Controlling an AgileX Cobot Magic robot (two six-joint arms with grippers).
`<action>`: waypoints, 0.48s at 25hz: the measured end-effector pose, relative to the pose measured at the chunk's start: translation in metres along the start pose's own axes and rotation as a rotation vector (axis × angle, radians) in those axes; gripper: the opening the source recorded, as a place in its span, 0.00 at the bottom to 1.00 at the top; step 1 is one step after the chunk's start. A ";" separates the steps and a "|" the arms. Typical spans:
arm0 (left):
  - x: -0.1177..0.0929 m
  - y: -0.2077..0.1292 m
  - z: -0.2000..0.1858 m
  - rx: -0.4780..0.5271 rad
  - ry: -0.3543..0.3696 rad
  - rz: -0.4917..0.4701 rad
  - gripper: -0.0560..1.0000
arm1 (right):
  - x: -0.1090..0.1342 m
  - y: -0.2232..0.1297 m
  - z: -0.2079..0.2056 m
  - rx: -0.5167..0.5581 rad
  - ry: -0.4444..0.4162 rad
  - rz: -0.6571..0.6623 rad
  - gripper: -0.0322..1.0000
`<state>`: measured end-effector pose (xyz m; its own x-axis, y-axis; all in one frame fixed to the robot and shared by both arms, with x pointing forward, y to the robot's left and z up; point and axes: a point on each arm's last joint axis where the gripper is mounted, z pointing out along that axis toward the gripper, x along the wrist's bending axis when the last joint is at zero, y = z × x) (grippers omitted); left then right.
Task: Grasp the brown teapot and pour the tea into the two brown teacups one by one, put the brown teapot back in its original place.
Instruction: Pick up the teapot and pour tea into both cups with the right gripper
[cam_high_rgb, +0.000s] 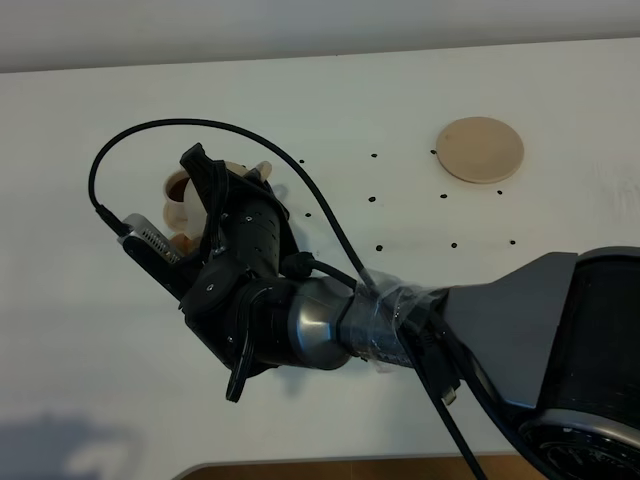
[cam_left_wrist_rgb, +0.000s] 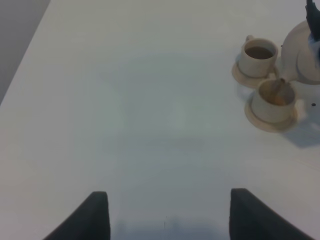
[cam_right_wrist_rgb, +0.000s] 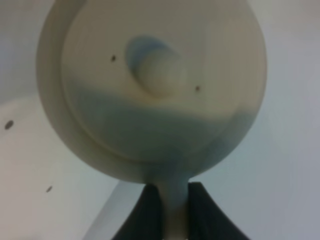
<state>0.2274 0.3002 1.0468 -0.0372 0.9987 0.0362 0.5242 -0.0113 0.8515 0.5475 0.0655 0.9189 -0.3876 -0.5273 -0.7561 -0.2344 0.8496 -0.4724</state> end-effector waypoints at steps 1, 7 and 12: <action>0.000 0.000 0.000 0.000 0.000 0.000 0.58 | -0.001 0.001 -0.001 -0.001 -0.007 -0.008 0.14; 0.000 0.000 0.000 0.000 0.000 0.000 0.58 | -0.003 0.005 -0.004 -0.010 -0.039 -0.056 0.14; 0.000 0.000 0.000 0.000 0.000 0.000 0.58 | -0.004 0.004 -0.004 -0.007 -0.045 -0.092 0.14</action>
<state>0.2274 0.3002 1.0468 -0.0372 0.9987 0.0362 0.5242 -0.0113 0.8515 0.5440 0.0712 0.9215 -0.3241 -0.6026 -0.7293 -0.2734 0.7976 -0.5376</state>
